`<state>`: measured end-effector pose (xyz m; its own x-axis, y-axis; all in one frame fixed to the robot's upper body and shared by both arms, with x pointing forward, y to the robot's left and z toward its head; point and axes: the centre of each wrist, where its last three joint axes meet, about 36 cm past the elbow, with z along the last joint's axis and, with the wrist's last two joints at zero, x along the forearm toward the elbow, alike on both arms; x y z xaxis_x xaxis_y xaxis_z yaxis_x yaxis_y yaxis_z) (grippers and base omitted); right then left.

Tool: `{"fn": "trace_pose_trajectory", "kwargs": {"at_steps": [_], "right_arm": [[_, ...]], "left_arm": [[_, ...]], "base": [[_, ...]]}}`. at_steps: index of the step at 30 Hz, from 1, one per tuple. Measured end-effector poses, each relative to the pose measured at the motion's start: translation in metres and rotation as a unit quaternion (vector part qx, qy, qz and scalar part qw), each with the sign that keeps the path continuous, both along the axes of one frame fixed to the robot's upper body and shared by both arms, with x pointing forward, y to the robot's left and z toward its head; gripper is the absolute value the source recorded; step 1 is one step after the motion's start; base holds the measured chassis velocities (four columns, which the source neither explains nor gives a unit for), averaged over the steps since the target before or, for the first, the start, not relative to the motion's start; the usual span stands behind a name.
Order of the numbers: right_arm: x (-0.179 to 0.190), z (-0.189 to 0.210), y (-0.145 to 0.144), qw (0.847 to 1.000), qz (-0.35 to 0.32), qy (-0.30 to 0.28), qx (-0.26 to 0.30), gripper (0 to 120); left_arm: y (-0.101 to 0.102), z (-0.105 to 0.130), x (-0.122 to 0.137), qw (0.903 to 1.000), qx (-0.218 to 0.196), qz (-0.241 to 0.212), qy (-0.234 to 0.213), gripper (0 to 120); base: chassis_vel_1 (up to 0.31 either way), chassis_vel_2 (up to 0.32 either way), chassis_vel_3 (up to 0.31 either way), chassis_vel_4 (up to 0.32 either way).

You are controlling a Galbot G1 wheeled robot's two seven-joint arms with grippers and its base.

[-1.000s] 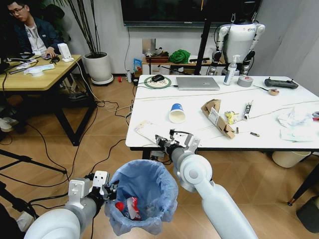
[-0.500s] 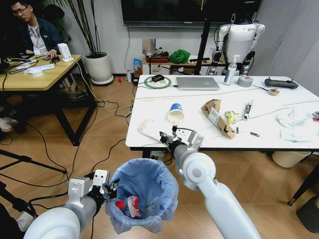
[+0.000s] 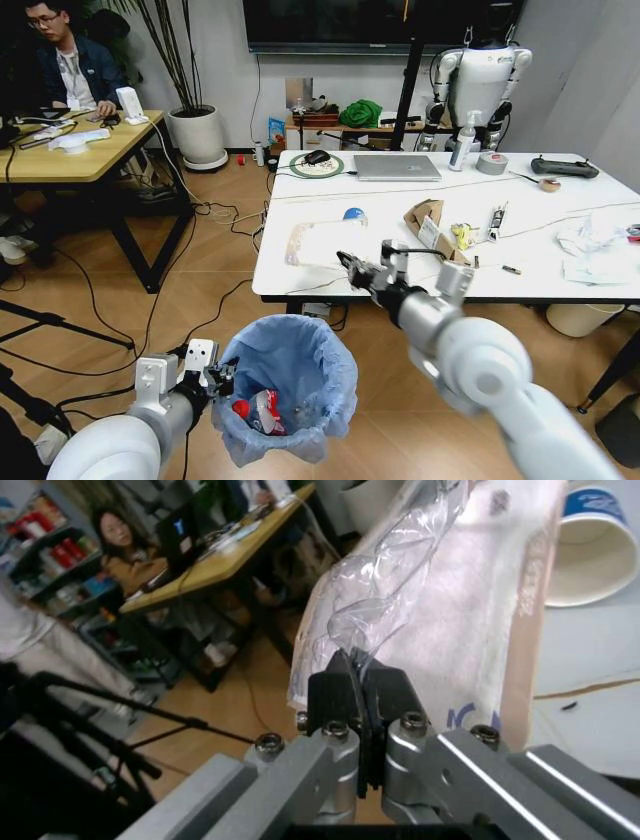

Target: Pick up the trash bin and place the trash from the table into it.

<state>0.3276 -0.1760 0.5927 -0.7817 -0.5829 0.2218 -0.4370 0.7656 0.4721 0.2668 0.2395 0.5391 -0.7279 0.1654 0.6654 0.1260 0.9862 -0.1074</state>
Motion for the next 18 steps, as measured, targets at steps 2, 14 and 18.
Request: {"fn": "trace_pose_trajectory", "kwargs": {"at_steps": [2, 14, 18], "right_arm": [[-0.015, 0.008, -0.003, 1.0, 0.02, -0.003, 0.001, 0], [-0.036, -0.016, -0.017, 0.995, 0.051, 0.063, -0.058, 0], [-0.037, -0.019, -0.019, 0.993, 0.064, 0.075, -0.06, 0]], "left_arm": [[0.0, 0.0, 0.0, 1.0, -0.001, 0.001, 0.002, 2], [-0.003, -0.006, 0.004, 0.9997, -0.015, 0.018, 0.01, 2], [-0.002, -0.006, 0.005, 0.9995, -0.018, 0.022, 0.011, 2]], "base": [[0.0, 0.0, 0.0, 0.0], [0.0, 0.0, 0.0, 0.0], [0.0, 0.0, 0.0, 0.0]]}}
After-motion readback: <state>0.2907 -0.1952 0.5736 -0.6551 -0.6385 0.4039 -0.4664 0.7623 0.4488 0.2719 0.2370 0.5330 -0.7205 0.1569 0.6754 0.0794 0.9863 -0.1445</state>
